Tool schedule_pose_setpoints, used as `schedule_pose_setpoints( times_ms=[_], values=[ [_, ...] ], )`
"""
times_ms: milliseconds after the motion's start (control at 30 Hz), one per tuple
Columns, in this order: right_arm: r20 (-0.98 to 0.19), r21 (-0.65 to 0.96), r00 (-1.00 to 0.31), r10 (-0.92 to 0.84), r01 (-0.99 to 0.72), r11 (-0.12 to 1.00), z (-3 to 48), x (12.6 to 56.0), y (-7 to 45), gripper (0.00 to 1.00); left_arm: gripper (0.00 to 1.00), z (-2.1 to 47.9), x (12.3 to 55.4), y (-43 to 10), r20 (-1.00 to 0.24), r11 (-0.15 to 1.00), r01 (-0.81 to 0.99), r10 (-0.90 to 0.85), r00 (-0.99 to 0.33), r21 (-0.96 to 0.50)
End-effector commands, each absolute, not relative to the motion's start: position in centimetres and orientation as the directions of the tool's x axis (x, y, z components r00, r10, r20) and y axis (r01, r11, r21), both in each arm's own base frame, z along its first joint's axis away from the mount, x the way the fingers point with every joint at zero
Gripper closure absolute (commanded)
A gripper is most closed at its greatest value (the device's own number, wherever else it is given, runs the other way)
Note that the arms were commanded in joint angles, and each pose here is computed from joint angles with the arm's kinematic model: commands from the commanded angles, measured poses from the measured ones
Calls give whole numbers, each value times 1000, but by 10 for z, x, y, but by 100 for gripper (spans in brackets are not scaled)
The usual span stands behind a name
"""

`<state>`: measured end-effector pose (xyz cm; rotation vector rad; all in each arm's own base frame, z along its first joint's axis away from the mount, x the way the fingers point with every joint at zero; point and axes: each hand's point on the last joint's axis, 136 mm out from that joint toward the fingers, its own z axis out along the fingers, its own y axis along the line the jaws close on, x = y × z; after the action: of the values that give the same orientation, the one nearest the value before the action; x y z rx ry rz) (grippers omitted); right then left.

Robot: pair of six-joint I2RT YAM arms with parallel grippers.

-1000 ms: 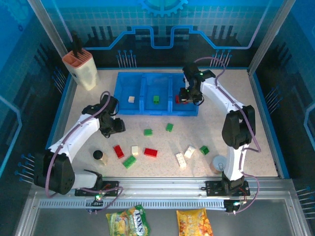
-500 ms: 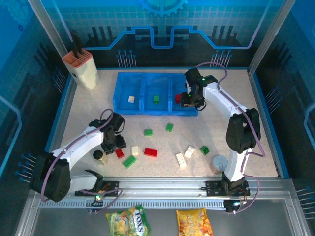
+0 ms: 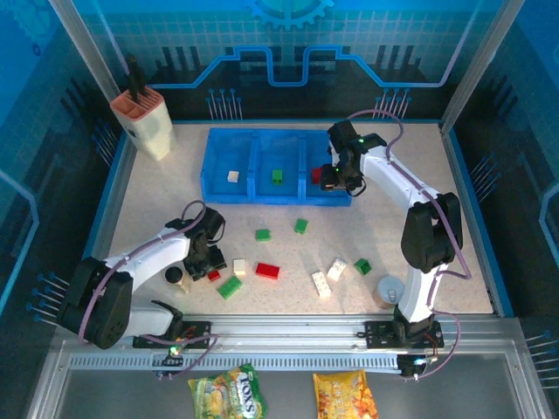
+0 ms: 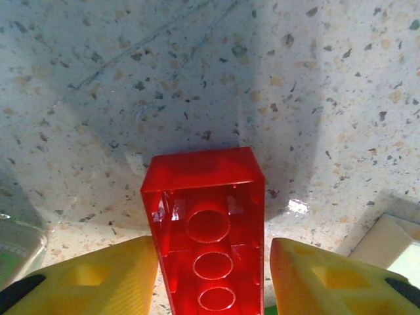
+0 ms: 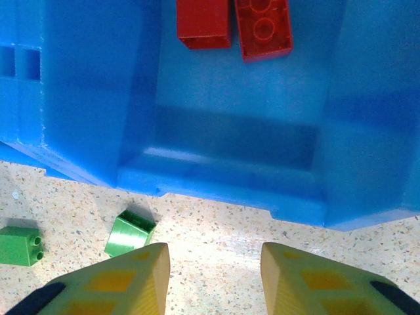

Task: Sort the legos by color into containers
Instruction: Pick up the lego from the bottom-left of the table.

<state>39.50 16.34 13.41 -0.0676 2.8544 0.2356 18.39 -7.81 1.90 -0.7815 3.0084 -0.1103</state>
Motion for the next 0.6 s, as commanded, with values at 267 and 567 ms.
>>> schedule_pose_setpoints(
  times_ms=[267, 567],
  values=[
    [-306, 164, -951, -44, -98, 982, 152, 388, 168, 59, 59, 13, 180, -87, 25, 880, -467, -467, -884, -85],
    [-311, 160, -949, -49, -103, 982, 156, 384, 170, 59, 61, 27, 192, -90, -18, 906, -407, -412, -911, -114]
  ],
)
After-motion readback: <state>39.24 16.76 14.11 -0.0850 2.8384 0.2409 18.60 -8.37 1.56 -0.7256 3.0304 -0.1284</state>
